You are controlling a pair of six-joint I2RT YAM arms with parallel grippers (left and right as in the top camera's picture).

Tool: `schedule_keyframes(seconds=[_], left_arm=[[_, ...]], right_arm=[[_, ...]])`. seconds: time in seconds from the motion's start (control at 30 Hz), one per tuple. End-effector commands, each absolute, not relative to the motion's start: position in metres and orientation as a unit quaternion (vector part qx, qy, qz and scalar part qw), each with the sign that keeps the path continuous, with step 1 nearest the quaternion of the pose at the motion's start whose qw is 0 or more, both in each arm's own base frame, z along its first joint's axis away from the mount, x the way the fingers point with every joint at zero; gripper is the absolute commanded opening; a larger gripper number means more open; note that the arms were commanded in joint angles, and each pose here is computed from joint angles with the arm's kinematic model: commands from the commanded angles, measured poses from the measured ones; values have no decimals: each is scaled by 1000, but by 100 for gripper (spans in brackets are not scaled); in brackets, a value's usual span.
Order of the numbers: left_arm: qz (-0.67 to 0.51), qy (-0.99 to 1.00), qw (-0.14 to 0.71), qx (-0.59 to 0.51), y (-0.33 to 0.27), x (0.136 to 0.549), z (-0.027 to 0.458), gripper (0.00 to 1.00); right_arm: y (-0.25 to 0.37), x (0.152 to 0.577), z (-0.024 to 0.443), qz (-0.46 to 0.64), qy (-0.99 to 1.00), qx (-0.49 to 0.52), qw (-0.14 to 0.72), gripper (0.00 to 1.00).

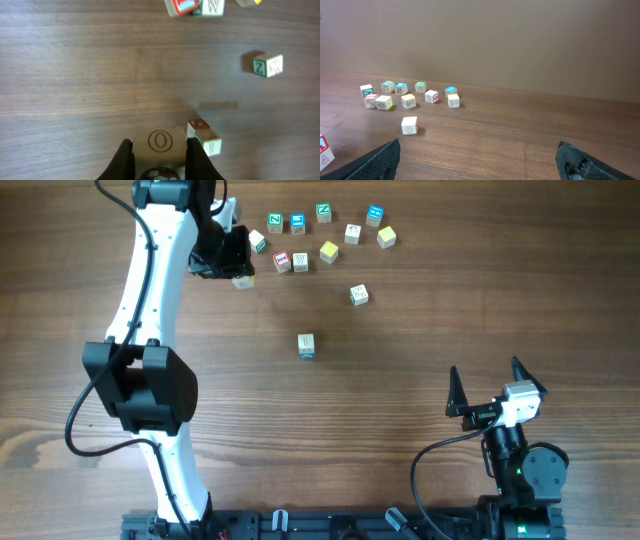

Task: Form a tower
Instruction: 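Lift the soccer ball block and carry it toward the stack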

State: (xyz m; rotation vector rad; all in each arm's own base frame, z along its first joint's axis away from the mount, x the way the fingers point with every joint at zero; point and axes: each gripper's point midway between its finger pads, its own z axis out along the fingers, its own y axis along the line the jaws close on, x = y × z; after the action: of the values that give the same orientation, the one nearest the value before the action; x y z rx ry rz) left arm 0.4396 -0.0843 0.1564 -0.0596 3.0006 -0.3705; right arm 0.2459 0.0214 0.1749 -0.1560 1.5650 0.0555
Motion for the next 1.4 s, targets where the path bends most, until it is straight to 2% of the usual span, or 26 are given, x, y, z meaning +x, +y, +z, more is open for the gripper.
schedule_keyframes(seconds=[0.0, 0.13, 0.5, 0.73, 0.9, 1.03, 1.37], left_arm=[[-163, 985, 48, -19, -97, 433, 163, 4], [-169, 984, 38, -36, -98, 423, 173, 4], [-180, 979, 92, -34, -105, 387, 244, 4], [-180, 981, 78, 4, -134, 374, 244, 4], [-140, 986, 83, -34, -138, 374, 239, 4], [-134, 987, 88, -21, -155, 373, 236, 4], [-117, 990, 65, -35, -169, 372, 191, 4]], right_arm=[[23, 245, 177, 32, 700, -68, 710, 100], [23, 245, 177, 32, 700, -68, 710, 100], [23, 245, 177, 32, 700, -68, 710, 100], [23, 245, 177, 32, 700, -68, 710, 100], [23, 245, 177, 32, 700, -68, 710, 100], [23, 245, 177, 32, 700, -68, 710, 100], [23, 245, 177, 32, 700, -68, 710, 100]])
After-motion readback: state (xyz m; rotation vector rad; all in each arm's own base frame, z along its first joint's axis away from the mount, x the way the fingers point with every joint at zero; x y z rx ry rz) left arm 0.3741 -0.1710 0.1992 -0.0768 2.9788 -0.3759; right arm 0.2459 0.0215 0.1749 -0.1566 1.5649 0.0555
